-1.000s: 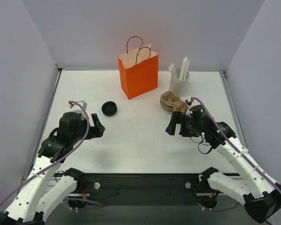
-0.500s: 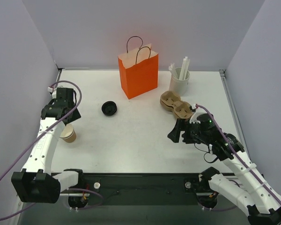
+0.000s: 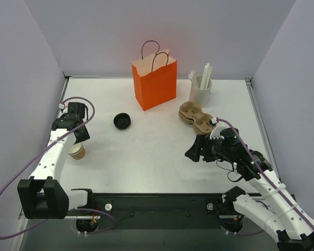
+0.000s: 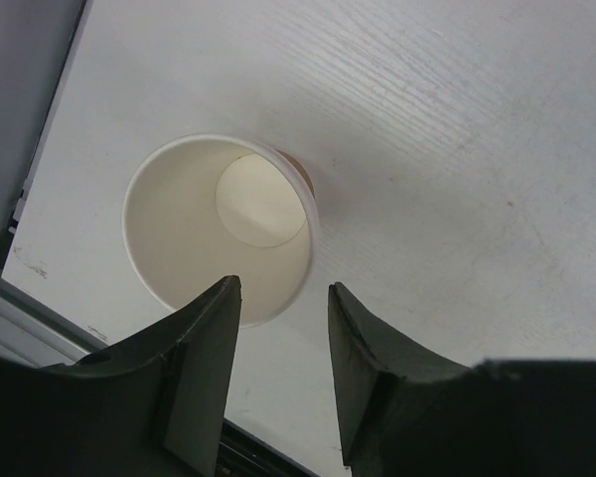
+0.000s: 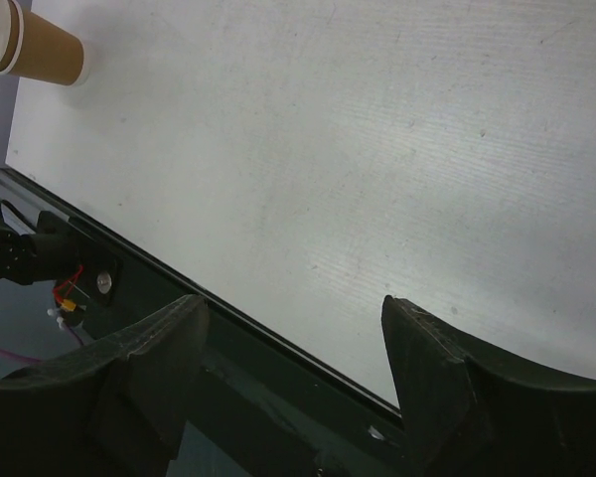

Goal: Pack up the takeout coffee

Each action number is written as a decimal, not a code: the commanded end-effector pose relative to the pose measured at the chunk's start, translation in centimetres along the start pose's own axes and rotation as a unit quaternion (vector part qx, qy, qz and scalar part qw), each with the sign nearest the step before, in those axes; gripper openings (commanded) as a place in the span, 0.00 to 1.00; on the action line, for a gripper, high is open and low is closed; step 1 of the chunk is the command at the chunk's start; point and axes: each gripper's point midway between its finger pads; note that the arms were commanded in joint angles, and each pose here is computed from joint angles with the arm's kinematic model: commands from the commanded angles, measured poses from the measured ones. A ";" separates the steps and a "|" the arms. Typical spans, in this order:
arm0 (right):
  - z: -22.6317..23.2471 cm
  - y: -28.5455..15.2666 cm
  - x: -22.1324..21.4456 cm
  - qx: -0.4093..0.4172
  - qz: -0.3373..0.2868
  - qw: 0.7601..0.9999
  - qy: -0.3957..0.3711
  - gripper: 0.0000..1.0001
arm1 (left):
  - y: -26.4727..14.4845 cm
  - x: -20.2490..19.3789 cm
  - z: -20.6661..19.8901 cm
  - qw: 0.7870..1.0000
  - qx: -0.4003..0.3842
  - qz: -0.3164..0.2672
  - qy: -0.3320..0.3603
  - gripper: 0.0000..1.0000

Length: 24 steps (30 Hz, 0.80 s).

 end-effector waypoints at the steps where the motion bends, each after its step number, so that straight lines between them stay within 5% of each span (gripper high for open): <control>1: 1.0 0.0 0.8 0.025 -0.011 1.000 -0.012 0.71 | 0.3 1.1 -0.1 1.000 -0.004 -0.025 0.000 0.50; 24: 1.8 -0.4 1.2 0.043 -0.014 0.999 -0.012 0.67 | 2.5 -0.5 -0.4 1.000 0.010 0.015 0.025 0.32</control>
Point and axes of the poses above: each gripper's point midway between its finger pads, its own y axis out along the fingers, its own z axis along the line the jaws close on, x = y × z, and after that the axes turned 10 degrees about -y, right-handed
